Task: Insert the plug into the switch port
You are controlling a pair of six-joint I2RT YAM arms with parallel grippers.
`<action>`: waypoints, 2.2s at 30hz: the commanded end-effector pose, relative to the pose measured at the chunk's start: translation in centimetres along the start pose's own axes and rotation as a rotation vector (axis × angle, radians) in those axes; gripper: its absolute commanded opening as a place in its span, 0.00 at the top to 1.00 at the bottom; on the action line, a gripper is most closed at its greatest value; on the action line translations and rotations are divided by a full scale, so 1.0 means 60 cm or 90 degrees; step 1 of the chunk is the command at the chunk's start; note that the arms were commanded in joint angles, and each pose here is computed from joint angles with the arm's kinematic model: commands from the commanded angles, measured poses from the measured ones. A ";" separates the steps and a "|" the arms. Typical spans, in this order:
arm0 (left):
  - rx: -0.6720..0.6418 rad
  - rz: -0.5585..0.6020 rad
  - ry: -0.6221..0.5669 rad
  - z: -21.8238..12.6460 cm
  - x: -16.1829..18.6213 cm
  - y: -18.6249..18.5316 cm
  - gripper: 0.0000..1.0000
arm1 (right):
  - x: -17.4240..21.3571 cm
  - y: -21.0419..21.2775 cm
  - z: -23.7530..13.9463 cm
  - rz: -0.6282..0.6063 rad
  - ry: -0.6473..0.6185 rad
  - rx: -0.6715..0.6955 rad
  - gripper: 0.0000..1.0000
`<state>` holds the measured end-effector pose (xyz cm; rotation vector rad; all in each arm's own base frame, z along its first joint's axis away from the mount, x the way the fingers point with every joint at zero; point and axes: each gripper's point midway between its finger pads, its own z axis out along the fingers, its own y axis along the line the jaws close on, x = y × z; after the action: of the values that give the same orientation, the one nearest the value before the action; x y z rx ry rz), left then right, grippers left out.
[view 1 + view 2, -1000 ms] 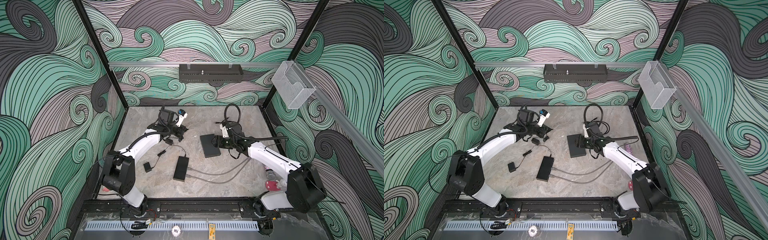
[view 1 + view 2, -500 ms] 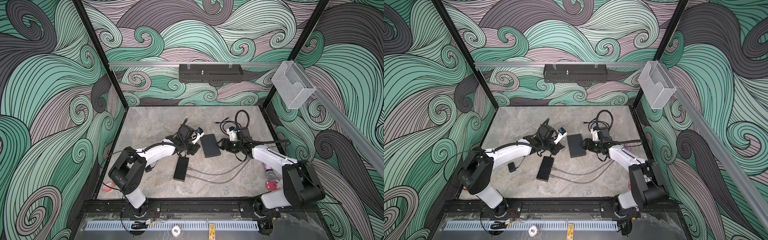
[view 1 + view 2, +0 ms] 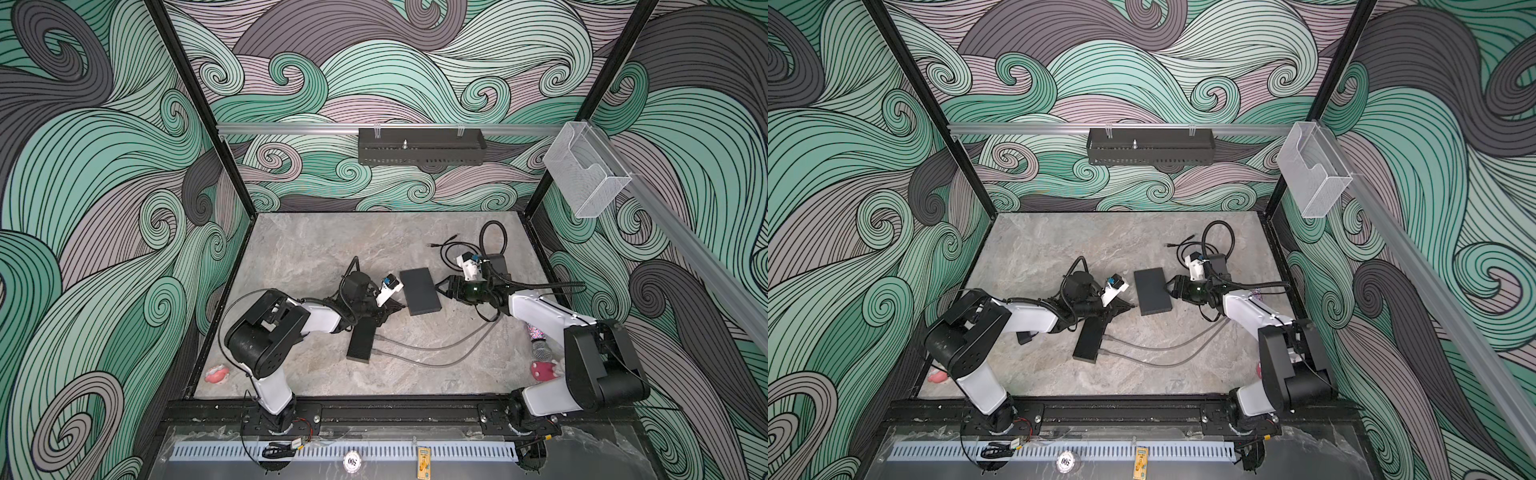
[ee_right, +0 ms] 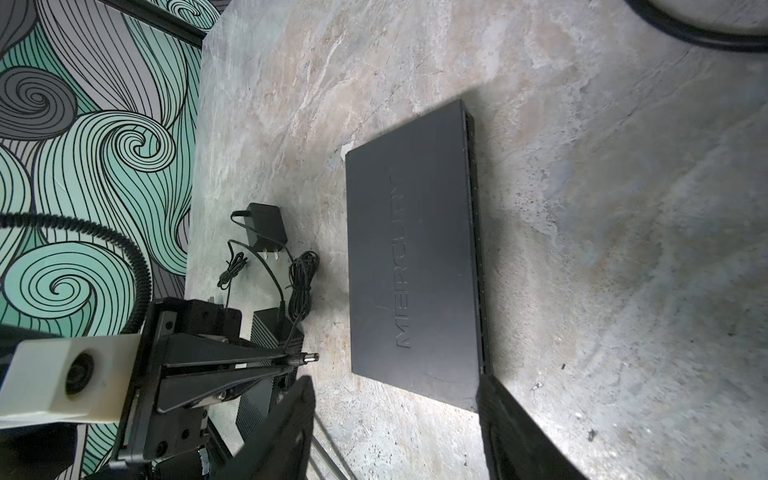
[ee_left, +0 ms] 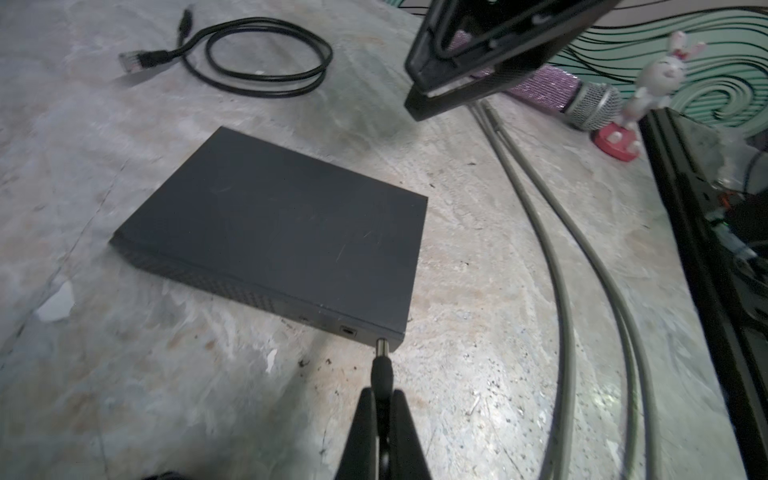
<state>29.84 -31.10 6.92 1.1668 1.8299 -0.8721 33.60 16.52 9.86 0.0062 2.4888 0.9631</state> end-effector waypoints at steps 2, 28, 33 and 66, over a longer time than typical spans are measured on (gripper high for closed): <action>0.089 0.130 -0.058 -0.012 -0.028 -0.023 1.00 | -0.017 0.004 -0.009 -0.038 0.013 0.002 0.38; 0.149 0.288 -0.093 -0.089 -0.062 -0.098 1.00 | 0.119 0.184 -0.030 -0.211 0.118 -0.299 0.66; 0.195 0.364 -0.083 -0.108 -0.051 -0.127 1.00 | 0.160 0.218 -0.059 -0.458 0.079 -0.181 0.62; 0.296 0.422 -0.101 -0.124 -0.050 -0.176 1.00 | 0.241 0.241 -0.018 -0.873 0.056 -0.154 0.66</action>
<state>19.35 -29.17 13.18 1.8009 1.0599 -0.9434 17.66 29.04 13.30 -1.5702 1.7082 0.5942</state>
